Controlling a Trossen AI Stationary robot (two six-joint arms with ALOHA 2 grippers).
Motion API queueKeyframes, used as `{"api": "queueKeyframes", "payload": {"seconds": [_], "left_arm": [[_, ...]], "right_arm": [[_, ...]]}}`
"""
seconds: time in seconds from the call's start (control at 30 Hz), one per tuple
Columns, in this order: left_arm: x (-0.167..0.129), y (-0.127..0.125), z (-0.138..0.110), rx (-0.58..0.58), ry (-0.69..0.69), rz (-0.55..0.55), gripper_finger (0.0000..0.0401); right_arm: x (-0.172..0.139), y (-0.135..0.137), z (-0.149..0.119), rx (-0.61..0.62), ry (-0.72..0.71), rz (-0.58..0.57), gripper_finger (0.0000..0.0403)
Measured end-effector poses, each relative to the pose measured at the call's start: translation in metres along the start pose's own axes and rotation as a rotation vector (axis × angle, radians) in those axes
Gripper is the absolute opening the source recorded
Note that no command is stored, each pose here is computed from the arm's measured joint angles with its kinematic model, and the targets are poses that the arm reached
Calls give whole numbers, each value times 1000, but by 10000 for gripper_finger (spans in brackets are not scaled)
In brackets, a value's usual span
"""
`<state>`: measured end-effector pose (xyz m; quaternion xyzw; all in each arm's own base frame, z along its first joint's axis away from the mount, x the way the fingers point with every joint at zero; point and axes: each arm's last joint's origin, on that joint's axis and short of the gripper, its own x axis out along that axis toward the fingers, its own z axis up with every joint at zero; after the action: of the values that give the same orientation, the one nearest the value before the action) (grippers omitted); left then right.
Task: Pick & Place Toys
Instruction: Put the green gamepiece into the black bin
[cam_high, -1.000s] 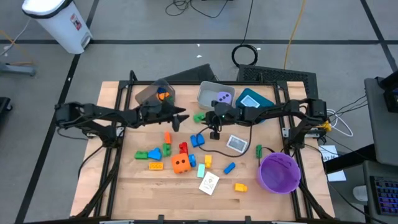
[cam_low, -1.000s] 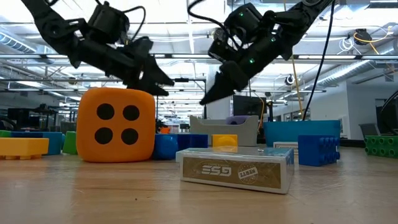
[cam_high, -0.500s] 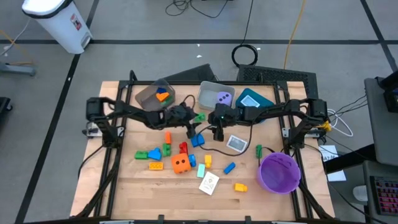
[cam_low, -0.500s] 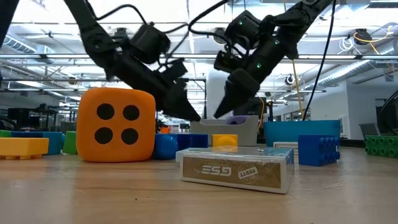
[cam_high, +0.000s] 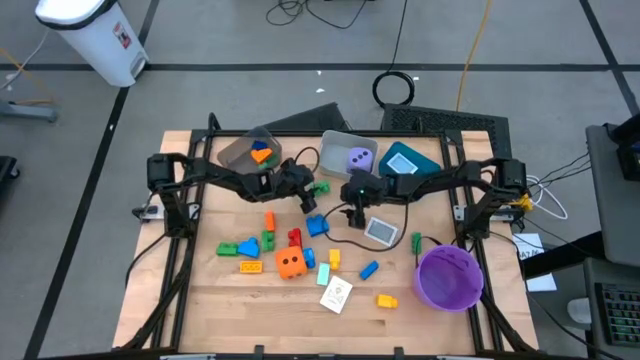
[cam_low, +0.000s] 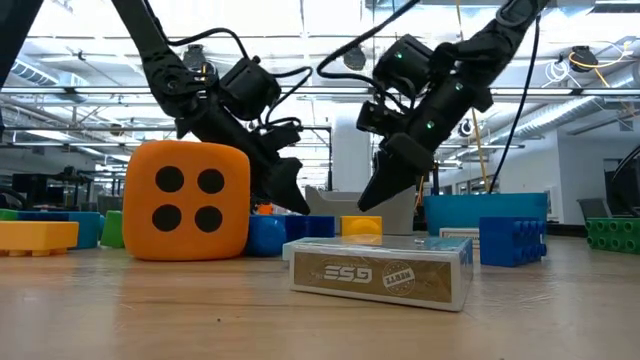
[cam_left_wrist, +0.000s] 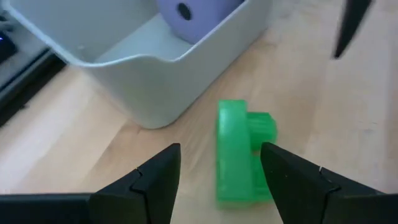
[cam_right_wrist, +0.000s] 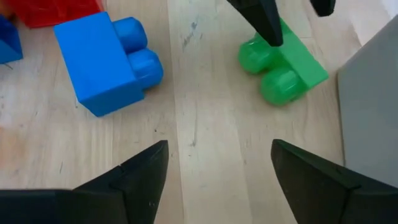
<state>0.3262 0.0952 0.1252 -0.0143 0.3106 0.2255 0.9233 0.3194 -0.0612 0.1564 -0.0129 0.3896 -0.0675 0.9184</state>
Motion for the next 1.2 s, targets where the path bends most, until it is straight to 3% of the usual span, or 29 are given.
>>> {"api": "queueKeyframes", "payload": {"seconds": [0.17,0.67,1.2], "left_arm": [[1,1,0,-7,2,-68,230],[1,6,-4,-57,48,-102,224],[1,3,-3,-49,43,-210,46]], "right_arm": [[2,1,-9,39,-26,-3,272],[2,1,-10,44,-26,0,265],[2,1,-10,44,-26,0,261]]}}
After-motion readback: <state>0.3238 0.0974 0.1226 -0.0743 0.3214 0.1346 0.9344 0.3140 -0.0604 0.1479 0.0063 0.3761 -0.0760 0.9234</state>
